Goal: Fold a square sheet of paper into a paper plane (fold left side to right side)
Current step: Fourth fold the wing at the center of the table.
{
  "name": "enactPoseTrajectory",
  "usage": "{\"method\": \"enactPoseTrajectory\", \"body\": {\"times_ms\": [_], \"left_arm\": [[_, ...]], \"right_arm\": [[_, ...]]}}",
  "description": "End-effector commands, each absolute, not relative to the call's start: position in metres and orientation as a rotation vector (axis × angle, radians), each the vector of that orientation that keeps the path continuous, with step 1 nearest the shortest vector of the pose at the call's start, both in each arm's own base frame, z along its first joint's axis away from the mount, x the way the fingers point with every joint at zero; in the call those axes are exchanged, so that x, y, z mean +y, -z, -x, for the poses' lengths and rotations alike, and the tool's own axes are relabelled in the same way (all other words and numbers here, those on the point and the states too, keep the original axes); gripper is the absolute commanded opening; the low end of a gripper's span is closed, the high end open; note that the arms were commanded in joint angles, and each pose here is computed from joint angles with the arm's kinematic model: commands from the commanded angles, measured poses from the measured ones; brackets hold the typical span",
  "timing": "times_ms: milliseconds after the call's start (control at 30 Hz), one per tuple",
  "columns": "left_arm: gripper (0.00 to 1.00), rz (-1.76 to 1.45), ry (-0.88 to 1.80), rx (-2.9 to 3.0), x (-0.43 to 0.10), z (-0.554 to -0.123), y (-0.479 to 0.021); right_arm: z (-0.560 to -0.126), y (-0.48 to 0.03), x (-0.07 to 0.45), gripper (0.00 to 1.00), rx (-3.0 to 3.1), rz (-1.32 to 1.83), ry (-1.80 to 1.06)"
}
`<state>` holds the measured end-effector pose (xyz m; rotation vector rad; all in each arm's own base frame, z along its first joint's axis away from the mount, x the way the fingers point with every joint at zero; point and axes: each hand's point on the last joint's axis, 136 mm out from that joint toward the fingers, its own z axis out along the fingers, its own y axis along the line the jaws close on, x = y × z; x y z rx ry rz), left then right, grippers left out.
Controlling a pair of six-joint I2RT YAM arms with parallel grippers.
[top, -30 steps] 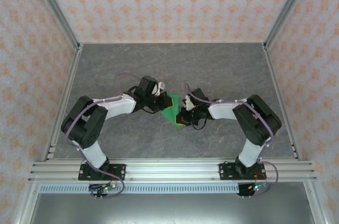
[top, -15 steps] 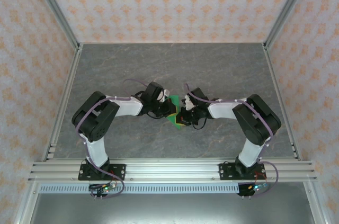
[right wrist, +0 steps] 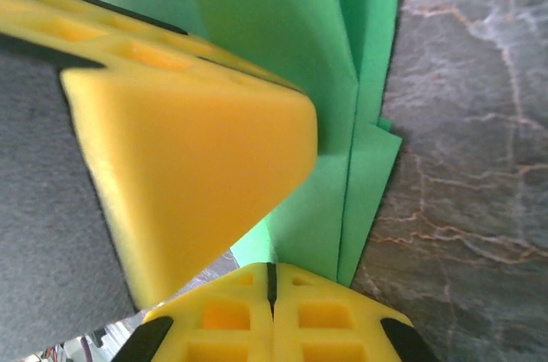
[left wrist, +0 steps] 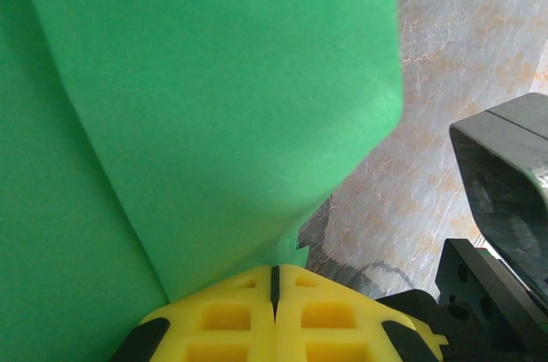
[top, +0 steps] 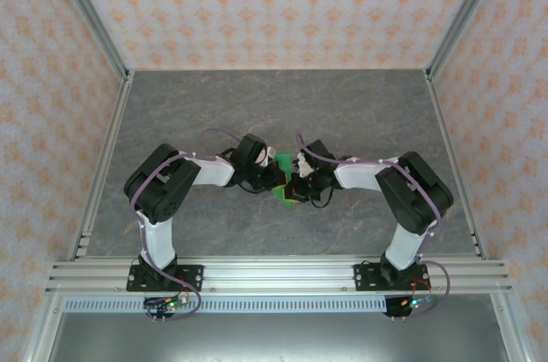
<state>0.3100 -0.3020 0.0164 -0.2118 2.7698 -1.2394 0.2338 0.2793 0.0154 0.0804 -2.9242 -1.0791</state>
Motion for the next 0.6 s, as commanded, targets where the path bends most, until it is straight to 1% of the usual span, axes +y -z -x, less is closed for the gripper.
{"method": "enactPoseTrajectory", "body": {"times_ms": [0,567], "left_arm": [[0.00,0.251,1.081,2.806,-0.282,-0.320,0.015],[0.00,0.210,1.068,2.750,-0.254,-0.382,-0.004]], "right_arm": [[-0.189,0.039,0.221,0.00,-2.904,0.018,0.577],[-0.178,0.044,0.216,0.00,-2.878,-0.007,0.525]]}}
